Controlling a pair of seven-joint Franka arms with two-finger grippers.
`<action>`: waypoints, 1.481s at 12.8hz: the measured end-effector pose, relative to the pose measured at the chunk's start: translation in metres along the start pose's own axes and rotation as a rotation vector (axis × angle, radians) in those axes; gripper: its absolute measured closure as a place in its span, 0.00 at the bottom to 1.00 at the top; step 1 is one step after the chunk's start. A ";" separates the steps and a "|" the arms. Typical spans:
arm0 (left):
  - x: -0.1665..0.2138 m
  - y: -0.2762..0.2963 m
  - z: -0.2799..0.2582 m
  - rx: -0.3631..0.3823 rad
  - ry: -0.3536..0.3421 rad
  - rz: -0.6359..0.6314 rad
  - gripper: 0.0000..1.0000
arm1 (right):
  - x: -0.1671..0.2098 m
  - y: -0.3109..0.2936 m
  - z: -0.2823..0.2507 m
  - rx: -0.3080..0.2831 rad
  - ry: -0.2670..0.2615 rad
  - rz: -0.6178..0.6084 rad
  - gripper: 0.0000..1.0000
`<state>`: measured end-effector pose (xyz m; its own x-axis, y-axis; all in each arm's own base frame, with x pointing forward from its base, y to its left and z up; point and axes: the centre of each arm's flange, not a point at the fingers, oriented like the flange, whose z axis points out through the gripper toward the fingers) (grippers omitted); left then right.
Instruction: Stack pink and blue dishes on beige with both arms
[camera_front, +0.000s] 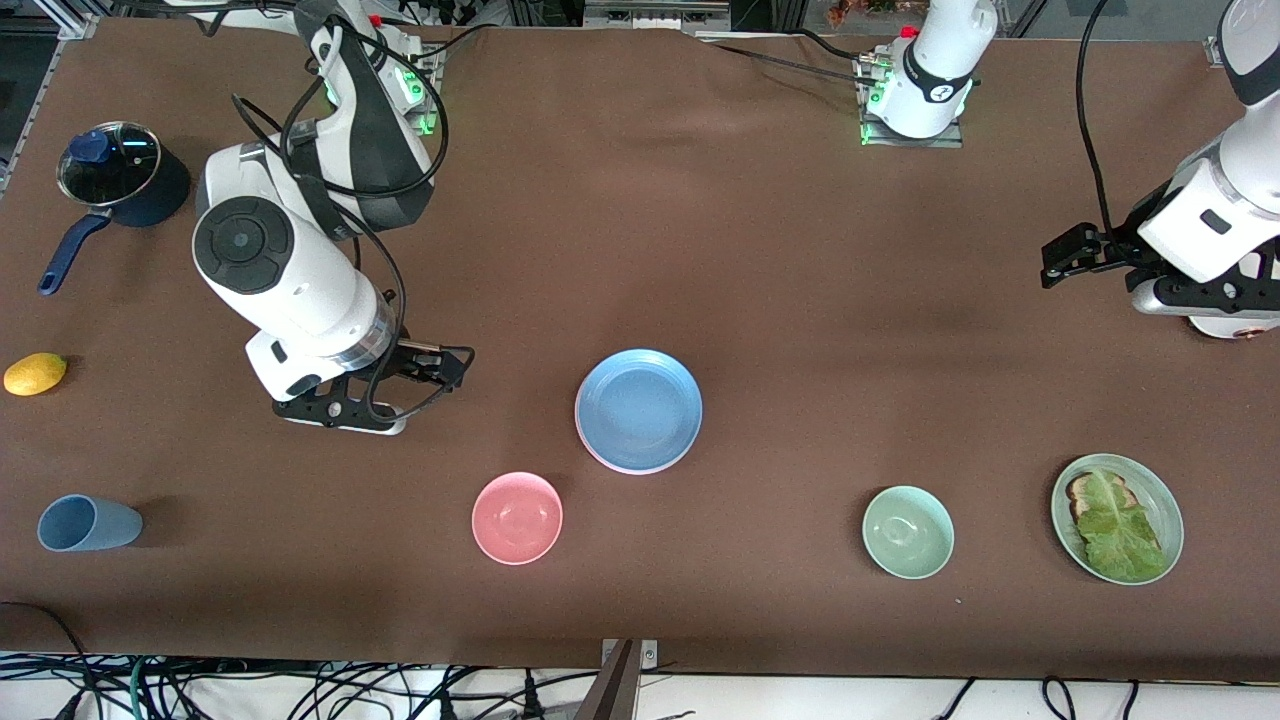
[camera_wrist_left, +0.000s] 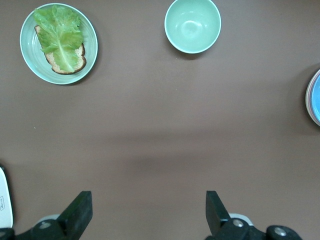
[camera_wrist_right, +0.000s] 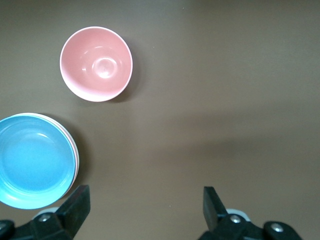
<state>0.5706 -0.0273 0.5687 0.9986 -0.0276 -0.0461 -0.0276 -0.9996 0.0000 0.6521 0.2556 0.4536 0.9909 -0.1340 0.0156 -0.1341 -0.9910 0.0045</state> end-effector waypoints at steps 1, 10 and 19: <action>0.000 0.000 0.000 0.000 0.000 0.000 0.00 | 0.000 0.000 0.000 0.000 0.000 0.000 0.00; 0.000 0.000 0.000 0.000 0.000 0.000 0.00 | -0.009 -0.016 0.000 0.003 -0.001 -0.026 0.00; 0.000 0.000 0.000 0.000 0.000 0.000 0.00 | -0.002 -0.003 0.000 -0.002 0.001 -0.011 0.00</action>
<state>0.5706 -0.0274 0.5687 0.9985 -0.0278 -0.0461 -0.0278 -0.9996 0.0000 0.6509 0.2584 0.4537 0.9923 -0.1228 0.0162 -0.1229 -0.9924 0.0066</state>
